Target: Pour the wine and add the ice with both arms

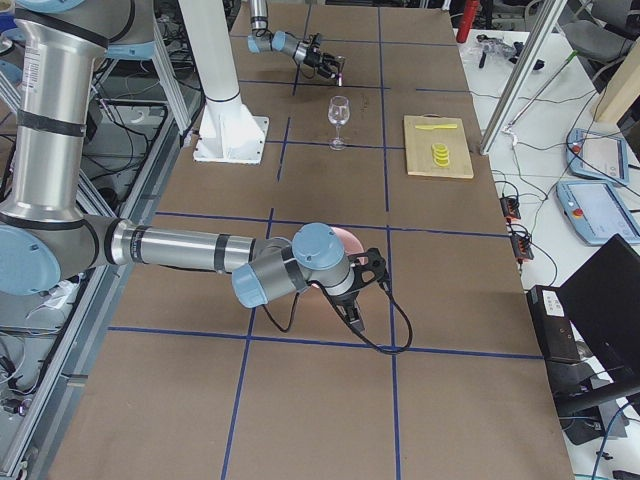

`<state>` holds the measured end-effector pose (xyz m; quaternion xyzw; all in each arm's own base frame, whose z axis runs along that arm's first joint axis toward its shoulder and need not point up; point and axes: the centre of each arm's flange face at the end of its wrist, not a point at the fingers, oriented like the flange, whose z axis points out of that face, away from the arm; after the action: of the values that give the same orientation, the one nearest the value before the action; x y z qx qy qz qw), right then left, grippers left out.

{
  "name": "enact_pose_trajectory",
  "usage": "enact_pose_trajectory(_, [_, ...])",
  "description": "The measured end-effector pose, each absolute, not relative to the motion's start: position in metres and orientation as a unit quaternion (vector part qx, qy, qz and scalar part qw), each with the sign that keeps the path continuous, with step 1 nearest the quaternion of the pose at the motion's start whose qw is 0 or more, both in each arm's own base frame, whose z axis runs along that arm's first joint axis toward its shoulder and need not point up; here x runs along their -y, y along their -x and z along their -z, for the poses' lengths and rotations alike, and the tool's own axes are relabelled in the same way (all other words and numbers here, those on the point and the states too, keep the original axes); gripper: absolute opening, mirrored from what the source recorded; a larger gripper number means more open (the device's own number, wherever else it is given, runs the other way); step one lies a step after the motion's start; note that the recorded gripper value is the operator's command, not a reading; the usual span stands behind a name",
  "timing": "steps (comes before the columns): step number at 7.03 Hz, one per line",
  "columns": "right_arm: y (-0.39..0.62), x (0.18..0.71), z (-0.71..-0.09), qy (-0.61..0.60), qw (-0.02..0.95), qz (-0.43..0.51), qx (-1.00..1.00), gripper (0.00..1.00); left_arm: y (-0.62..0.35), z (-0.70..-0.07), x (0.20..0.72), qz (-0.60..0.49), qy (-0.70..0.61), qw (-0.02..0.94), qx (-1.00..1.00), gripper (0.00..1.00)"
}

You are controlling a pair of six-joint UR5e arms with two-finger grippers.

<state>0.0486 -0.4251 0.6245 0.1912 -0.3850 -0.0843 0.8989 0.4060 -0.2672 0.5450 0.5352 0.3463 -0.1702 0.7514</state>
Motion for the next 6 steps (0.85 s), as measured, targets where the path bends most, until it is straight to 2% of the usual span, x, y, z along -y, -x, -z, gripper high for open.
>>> enact_pose_trajectory(2, [-0.0486,0.4251,-0.6242,-0.192,0.899,0.084,0.385,1.0,-0.4063,-0.5458,0.267,0.171,-0.535,0.751,-0.346,0.35])
enact_pose_trajectory(5, [-0.0486,0.425,-0.6243,-0.191,0.899,0.084,0.385,1.0,-0.4061,-0.5455,0.267,0.172,-0.536,0.75,-0.346,0.35])
enact_pose_trajectory(6, [-0.0486,0.4249,-0.6248,-0.191,0.899,0.084,0.385,1.0,-0.406,-0.5454,0.2671,0.172,-0.536,0.75,-0.346,0.28])
